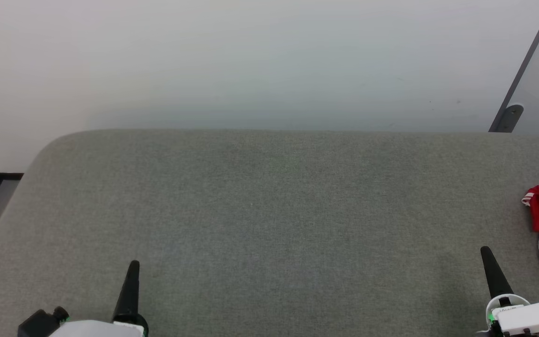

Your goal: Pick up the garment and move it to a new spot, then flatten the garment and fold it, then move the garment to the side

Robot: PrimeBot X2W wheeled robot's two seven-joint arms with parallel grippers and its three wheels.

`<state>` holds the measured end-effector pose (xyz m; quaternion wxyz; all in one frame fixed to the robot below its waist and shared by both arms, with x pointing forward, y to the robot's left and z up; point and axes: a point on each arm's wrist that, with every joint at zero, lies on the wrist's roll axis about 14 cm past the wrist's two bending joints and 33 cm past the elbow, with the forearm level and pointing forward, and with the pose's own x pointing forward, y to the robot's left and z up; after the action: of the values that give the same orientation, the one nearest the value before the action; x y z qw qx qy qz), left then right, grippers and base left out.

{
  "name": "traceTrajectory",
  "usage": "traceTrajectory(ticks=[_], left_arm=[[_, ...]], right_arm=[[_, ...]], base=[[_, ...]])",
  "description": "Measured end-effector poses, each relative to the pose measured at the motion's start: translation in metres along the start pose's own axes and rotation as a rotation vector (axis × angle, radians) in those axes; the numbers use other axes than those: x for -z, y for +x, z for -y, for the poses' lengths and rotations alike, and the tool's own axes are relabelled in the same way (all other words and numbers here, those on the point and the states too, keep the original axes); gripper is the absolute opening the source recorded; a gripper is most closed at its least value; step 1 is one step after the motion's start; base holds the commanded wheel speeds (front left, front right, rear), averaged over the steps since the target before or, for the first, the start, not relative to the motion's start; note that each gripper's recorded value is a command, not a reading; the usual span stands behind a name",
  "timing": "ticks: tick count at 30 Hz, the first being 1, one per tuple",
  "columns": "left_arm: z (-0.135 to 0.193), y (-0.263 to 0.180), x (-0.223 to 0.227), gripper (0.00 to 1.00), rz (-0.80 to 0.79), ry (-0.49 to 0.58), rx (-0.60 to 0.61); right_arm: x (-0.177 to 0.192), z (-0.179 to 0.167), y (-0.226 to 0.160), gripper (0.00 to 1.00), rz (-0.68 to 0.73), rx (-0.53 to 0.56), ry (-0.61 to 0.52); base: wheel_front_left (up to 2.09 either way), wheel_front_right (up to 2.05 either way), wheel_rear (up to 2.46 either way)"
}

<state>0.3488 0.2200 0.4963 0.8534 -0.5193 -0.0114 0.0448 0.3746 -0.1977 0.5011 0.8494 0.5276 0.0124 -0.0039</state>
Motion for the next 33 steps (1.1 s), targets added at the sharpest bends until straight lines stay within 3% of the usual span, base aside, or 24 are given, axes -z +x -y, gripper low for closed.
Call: traceTrajectory(ticks=[33], left_arm=[[0.011,0.024,0.01,0.0,-0.053,-0.311,0.02]], right_arm=[[-0.002,-0.002,0.009,0.0,0.003,-0.005,0.302]], base=[[0.0,0.0,0.0]])
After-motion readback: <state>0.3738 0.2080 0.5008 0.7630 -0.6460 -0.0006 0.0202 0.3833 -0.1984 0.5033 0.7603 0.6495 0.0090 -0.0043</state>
